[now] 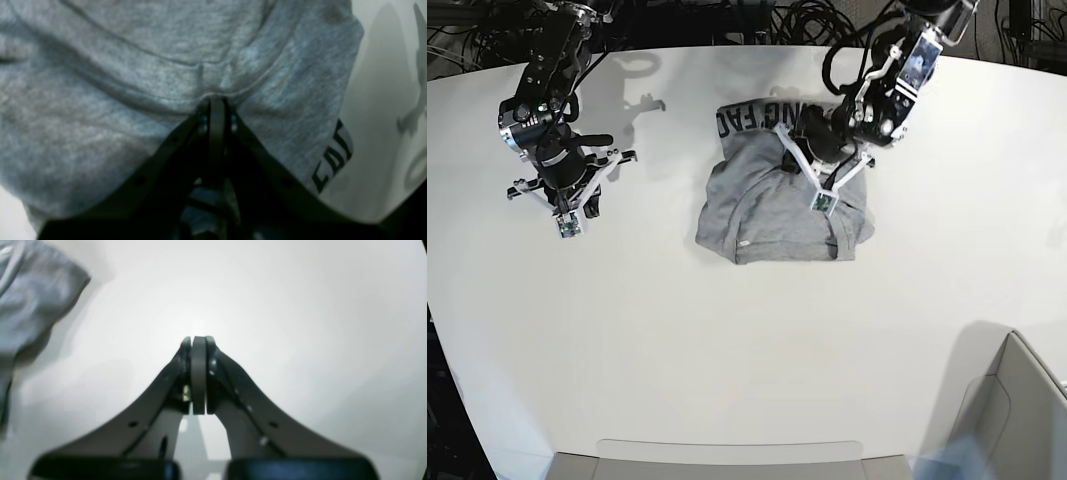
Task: Fold the T-shirt properly
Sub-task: 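Slide the folded bundle with the left gripper toward the left arm's side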
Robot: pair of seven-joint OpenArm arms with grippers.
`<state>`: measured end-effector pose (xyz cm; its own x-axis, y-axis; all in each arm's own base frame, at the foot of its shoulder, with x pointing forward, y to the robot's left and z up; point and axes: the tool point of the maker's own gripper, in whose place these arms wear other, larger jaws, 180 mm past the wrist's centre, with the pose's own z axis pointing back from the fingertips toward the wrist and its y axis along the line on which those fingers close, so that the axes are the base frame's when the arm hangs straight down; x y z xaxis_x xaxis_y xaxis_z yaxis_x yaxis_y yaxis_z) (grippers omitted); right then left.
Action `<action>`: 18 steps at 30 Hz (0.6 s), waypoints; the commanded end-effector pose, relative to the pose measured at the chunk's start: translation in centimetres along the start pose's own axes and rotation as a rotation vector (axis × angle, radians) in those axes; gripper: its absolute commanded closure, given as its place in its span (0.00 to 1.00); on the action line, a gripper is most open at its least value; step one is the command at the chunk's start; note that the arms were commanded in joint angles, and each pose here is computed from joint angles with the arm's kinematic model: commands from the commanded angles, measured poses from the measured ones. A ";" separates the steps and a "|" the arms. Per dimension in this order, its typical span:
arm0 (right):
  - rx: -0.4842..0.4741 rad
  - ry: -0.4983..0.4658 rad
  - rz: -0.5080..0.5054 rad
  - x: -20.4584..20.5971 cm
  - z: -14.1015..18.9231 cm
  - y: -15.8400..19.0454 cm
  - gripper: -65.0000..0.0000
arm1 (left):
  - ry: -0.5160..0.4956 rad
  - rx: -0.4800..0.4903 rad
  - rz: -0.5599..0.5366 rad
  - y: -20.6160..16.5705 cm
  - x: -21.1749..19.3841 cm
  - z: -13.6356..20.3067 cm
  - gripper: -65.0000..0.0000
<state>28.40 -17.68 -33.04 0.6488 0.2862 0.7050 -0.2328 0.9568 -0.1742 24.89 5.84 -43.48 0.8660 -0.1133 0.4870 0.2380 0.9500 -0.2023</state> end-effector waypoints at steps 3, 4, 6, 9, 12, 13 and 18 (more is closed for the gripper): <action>-0.003 -0.036 0.006 0.8 0.4 -0.1 1.00 | 0.016 0.112 -0.013 3.7 -0.8 -0.3 1.00; -0.003 -0.035 0.005 0.8 0.4 -0.1 1.00 | 0.006 0.138 -0.020 5.0 -0.6 0.0 1.00; -0.001 -0.035 0.003 0.8 0.4 0.0 1.00 | -0.019 0.185 -0.026 7.4 0.9 0.5 1.00; 0.003 -0.029 0.000 0.5 0.4 0.1 1.00 | 0.003 0.277 -0.032 11.8 1.0 0.8 1.00; 0.003 -0.025 0.003 0.4 0.4 0.1 1.00 | 0.015 0.359 -0.033 15.6 1.6 1.2 1.00; 0.003 -0.025 0.003 0.4 0.4 0.1 1.00 | 0.004 0.378 -0.038 16.5 2.1 1.4 1.00; 0.011 -0.026 0.002 0.4 0.3 0.5 1.00 | -0.025 0.456 -0.036 20.3 3.5 2.0 1.00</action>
<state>27.56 -17.36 -33.79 0.6665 0.2860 0.6884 -0.2422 0.9564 -0.1629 32.78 23.77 -43.62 0.8118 -0.1551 0.5629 0.0652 0.9821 0.1764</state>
